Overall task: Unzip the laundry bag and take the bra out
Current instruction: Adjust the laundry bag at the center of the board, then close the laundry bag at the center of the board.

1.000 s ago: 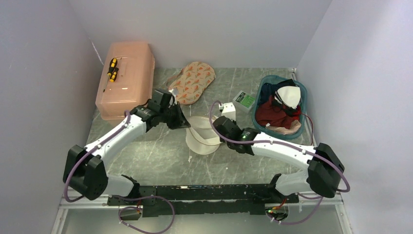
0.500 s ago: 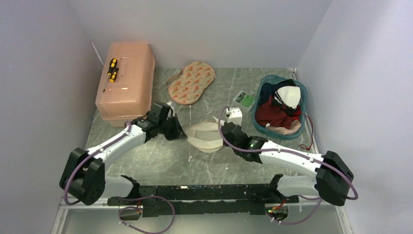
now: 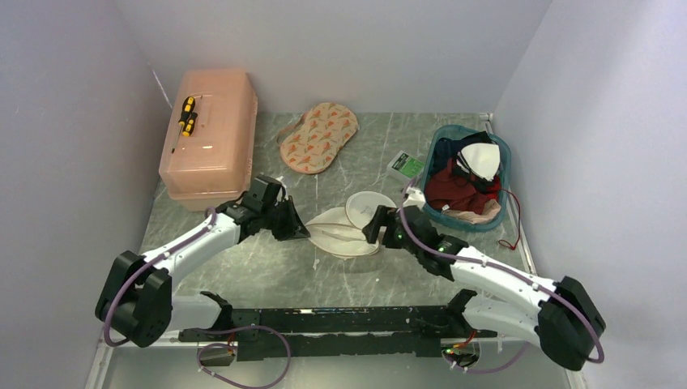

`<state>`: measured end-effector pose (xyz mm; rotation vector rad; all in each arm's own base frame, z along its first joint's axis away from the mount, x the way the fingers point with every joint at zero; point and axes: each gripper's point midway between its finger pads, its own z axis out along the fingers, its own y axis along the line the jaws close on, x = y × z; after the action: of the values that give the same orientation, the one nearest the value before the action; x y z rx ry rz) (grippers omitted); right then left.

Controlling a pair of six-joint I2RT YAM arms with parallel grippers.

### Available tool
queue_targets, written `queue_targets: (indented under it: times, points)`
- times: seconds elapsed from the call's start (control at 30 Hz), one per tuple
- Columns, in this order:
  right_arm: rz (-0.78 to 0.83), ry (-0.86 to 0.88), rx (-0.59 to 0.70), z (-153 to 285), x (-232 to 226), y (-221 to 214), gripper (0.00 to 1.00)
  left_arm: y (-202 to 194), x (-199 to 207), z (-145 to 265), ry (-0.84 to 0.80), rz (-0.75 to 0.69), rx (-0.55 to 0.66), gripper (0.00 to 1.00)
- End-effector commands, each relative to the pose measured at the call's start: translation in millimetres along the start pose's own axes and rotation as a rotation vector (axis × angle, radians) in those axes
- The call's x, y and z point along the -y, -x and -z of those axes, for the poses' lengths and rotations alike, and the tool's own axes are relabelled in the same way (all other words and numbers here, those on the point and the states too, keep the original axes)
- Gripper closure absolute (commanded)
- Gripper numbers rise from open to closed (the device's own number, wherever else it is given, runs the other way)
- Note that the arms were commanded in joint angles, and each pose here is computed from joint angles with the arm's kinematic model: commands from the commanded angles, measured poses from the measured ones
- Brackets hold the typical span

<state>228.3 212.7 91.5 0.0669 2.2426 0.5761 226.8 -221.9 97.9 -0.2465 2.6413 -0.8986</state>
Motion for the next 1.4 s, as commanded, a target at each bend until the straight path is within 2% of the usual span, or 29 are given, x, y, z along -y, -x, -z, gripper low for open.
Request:
queue_targets:
  times: [0.0, 0.37, 0.67, 0.87, 0.97, 1.17, 1.27, 1.37]
  points:
    - [-0.196, 0.188, 0.012, 9, -19, 23, 0.15, 9, 19, 9, -0.057, -0.033, 0.028, 0.97]
    - [-0.547, 0.122, -0.043, -13, 39, 12, 0.12, 5, 13, 14, -0.026, -0.043, 0.019, 0.97]
    - [-0.627, 0.1, -0.02, -52, 53, 15, 0.13, -3, 8, 13, -0.034, -0.026, 0.004, 0.97]
    - [-0.682, 0.129, -0.032, -77, 56, 15, 0.2, -5, 7, 11, -0.03, -0.027, -0.008, 0.97]
    - [-0.674, 0.14, -0.011, -83, 58, 17, 0.31, -6, 5, 10, -0.021, -0.029, -0.014, 0.97]
    - [-0.537, 0.17, 0.058, -86, 57, 35, 0.66, -8, 1, 6, -0.01, -0.024, -0.028, 0.97]
    - [-0.47, 0.19, 0.098, -82, 55, 46, 0.79, -7, 1, 4, -0.008, -0.023, -0.03, 0.97]
    - [-0.362, 0.2, 0.151, -71, 49, 64, 0.96, -5, 3, 4, -0.007, -0.023, -0.027, 0.97]
